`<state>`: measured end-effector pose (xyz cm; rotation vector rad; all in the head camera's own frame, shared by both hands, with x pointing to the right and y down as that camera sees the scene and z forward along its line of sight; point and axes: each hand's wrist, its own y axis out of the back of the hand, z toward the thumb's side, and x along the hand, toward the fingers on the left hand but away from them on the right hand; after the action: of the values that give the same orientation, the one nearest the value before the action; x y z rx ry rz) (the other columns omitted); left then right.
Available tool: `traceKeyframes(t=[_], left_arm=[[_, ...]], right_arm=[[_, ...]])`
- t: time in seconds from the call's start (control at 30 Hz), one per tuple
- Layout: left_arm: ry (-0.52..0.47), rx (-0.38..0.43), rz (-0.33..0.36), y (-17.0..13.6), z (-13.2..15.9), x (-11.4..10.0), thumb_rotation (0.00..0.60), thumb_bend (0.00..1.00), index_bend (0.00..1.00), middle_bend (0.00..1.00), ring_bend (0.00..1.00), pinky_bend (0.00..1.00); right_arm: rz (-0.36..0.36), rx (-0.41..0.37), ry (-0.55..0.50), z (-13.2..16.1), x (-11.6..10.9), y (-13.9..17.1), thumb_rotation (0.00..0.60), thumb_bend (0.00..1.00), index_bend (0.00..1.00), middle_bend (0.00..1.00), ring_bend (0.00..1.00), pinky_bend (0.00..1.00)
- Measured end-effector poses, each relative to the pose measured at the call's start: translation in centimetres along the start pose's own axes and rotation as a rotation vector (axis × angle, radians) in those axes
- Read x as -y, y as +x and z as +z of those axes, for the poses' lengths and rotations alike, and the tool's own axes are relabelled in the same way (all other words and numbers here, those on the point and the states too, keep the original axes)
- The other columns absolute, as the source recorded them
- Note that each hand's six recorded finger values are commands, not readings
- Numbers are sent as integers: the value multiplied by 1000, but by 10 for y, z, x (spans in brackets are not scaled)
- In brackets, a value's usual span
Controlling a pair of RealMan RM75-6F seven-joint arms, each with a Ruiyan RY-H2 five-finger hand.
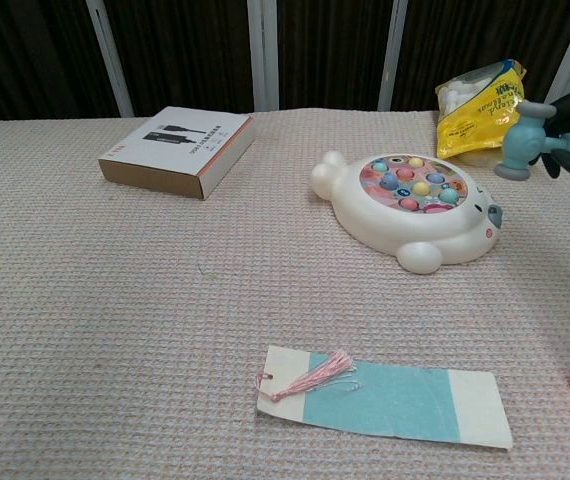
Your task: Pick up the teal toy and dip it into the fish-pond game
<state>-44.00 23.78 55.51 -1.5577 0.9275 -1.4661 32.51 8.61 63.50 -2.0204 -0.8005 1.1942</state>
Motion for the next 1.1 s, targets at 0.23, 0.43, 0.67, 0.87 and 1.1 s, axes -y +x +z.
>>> traceKeyframes(t=[0.23, 0.43, 0.67, 0.87, 1.1], left_arm=[[-1, -2, -4, 1, -2, 1, 600, 110, 99, 58, 0, 0], [1, 4, -7, 4, 0, 1, 600, 110, 98, 58, 0, 0], [2, 3, -9, 5, 0, 1, 600, 110, 98, 58, 0, 0], [1, -4, -13, 4, -2, 2, 600, 110, 98, 57, 0, 0], [2, -8, -15, 3, -2, 3, 600, 111, 98, 57, 0, 0]], right_arm=[[-40, -19, 77, 17, 5, -26, 600, 783, 901, 784, 650, 554], [-77, -25, 133, 29, 14, -42, 600, 785, 905, 787, 652, 554], [-82, -33, 183, 39, 26, -57, 600, 785, 912, 790, 656, 554], [-73, -25, 211, 38, 32, -63, 600, 788, 913, 790, 657, 554], [-64, -7, 222, 31, 36, -65, 600, 793, 916, 790, 659, 554]])
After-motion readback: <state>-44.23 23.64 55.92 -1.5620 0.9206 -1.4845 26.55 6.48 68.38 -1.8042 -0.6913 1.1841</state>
